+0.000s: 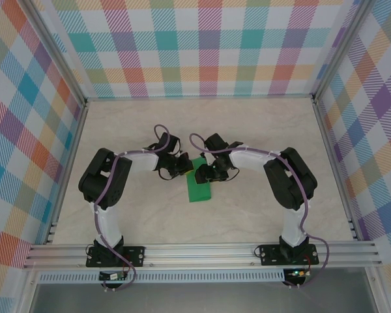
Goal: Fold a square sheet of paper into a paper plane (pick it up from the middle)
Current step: Hold the square sheet of paper at the center of the table, then fold the square sheet of paper in half at the center of the table.
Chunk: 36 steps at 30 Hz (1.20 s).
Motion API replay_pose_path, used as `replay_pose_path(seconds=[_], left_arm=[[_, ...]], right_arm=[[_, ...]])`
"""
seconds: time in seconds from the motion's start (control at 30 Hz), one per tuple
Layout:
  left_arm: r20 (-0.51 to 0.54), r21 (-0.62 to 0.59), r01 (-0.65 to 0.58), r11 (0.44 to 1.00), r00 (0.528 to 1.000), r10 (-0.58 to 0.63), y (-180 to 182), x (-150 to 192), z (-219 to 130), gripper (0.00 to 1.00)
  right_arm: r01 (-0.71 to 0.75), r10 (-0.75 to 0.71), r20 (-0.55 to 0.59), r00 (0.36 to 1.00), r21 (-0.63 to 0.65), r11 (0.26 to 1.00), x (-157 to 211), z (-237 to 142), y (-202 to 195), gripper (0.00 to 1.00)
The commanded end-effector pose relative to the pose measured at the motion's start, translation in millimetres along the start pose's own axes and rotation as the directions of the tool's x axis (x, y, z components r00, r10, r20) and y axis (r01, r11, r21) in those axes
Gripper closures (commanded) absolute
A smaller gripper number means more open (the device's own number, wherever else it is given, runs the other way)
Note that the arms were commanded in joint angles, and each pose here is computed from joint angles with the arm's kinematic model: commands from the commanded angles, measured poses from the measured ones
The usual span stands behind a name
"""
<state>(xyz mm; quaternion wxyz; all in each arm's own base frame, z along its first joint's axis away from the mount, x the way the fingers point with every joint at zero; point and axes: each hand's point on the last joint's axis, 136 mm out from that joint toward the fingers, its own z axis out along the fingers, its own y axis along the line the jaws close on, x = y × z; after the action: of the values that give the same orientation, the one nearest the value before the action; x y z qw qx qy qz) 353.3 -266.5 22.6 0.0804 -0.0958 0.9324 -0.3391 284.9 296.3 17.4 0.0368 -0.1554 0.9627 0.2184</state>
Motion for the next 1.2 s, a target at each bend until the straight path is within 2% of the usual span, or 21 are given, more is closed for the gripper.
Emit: replay_pose_path(seconds=[0.0,0.13,0.23,0.33,0.47,0.57,0.83,1.03,1.17], left_arm=[[-0.035,-0.079,-0.007,0.997,0.999,0.004,13,9,5,1.0],[-0.057,-0.107,0.001,0.994,0.998,-0.007,23,14,9,1.0],[-0.053,-0.121,0.0,0.993,0.999,-0.006,26,15,8,1.0],[-0.049,-0.123,-0.006,0.992,0.999,0.0,25,14,6,1.0],[-0.047,-0.12,-0.005,0.993,0.999,0.0,23,13,5,1.0],[-0.046,-0.12,-0.007,0.993,0.999,0.001,22,13,4,1.0],[-0.052,-0.101,-0.012,0.995,0.999,0.007,16,12,3,1.0],[-0.032,-0.033,-0.036,0.999,0.999,0.035,-12,3,-10,1.0],[-0.002,0.03,-0.053,0.998,0.999,0.053,-36,-4,-24,0.93]], right_arm=[[-0.021,0.024,-0.04,0.999,0.053,0.998,13,35,-22,0.38],[-0.109,0.11,0.02,0.994,-0.043,0.993,-5,9,-2,0.38],[-0.209,0.216,0.054,0.975,-0.109,0.972,-16,-9,-1,0.38],[-0.273,0.284,0.053,0.957,-0.159,0.949,-21,-19,-2,0.39],[-0.314,0.32,-0.006,0.947,-0.218,0.924,-25,-17,3,0.42],[-0.342,0.345,-0.026,0.938,-0.226,0.912,-28,-13,-1,0.48],[-0.348,0.351,-0.028,0.936,-0.222,0.911,-33,-10,-13,0.53],[-0.343,0.338,-0.061,0.939,-0.142,0.928,-17,7,-31,0.56],[-0.335,0.33,-0.076,0.941,-0.073,0.939,-7,18,-43,0.54]])
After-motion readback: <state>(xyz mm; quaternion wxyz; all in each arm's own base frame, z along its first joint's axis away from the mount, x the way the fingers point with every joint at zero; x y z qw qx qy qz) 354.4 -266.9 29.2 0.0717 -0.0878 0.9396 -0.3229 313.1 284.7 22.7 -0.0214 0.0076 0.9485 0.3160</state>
